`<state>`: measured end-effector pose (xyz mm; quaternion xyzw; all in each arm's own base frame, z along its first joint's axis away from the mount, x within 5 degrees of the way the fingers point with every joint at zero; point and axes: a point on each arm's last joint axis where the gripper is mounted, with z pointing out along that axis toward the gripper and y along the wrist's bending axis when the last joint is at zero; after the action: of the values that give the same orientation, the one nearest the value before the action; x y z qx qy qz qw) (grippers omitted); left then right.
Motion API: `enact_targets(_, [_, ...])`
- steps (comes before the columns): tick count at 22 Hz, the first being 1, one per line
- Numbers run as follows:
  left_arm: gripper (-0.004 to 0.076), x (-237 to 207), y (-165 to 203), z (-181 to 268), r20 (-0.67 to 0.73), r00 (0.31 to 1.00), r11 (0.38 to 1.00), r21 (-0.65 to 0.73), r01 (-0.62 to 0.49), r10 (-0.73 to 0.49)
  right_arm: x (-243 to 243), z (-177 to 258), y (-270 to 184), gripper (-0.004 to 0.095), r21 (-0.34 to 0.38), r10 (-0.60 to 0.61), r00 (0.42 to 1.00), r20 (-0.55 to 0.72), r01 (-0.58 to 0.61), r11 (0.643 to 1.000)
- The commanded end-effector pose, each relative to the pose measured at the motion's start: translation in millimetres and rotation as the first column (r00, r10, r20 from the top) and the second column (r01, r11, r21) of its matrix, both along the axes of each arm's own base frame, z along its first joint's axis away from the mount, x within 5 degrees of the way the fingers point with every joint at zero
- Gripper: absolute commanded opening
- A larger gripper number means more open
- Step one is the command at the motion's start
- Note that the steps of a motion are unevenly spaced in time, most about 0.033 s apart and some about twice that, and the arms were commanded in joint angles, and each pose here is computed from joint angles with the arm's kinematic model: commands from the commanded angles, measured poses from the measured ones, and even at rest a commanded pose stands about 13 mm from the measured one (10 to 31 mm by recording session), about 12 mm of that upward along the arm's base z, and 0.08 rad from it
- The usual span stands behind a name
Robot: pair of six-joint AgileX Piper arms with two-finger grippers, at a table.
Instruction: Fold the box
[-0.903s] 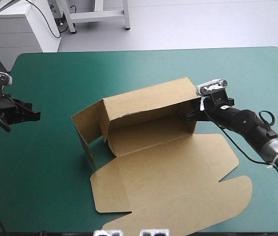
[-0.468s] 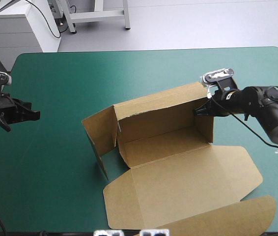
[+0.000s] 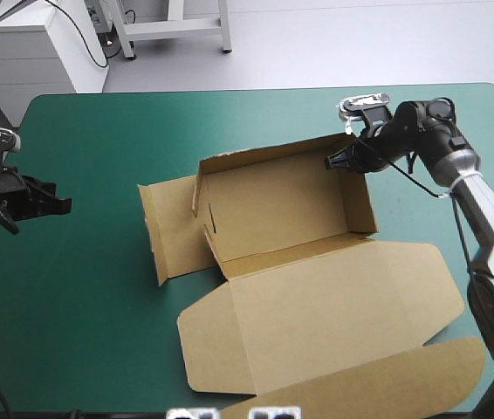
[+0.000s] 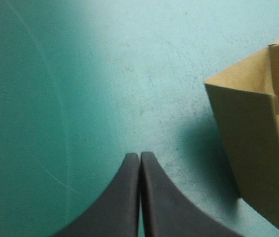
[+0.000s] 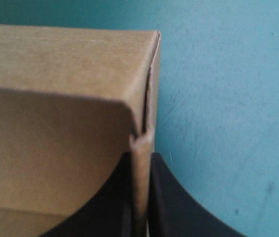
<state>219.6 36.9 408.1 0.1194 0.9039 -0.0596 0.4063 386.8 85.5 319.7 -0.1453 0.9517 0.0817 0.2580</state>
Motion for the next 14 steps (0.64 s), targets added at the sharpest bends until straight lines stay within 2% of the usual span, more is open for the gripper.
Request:
enact_targets(1, [-0.0009, -3.9, -3.7, 17.3, 0.088, 0.996, 1.0, -0.018, -0.012, 0.014, 11.6, -10.1, 1.4, 0.0053, -0.002, 0.003, 0.996, -0.084, -0.003, 1.0])
enact_targets(2, [-0.0009, -3.9, -3.7, 17.3, 0.088, 0.996, 1.0, -0.018, -0.012, 0.014, 15.9, -13.3, 2.8, 0.009, 0.006, 0.004, 0.996, -0.091, -0.003, 1.0])
enact_targets(5, [-0.0009, -3.9, -3.7, 17.3, 0.088, 0.996, 1.0, -0.018, -0.012, 0.014, 24.3, -18.0, 6.1, 0.029, 0.027, 0.004, 0.995, -0.097, -0.002, 1.0])
enact_targets(6, [-0.0009, -4.3, -4.0, 16.9, 0.082, 0.997, 1.0, -0.02, -0.008, 0.01, 27.2, -14.5, 6.6, 0.0451, 0.03, 0.004, 0.997, -0.079, -0.001, 1.0])
enact_targets(8, [-0.0009, -4.3, -3.8, 16.8, 0.082, 0.997, 1.0, -0.016, -0.008, 0.009, 28.6, -2.5, 6.8, 0.0636, 0.034, 0.006, 0.999, -0.047, -0.004, 0.999])
enact_targets(14, [-0.0009, -4.0, -3.4, 17.0, 0.086, 0.996, 1.0, -0.012, -0.01, 0.011, 16.8, 39.8, 4.9, 0.0653, 0.019, 0.038, 0.998, -0.048, -0.037, 0.999])
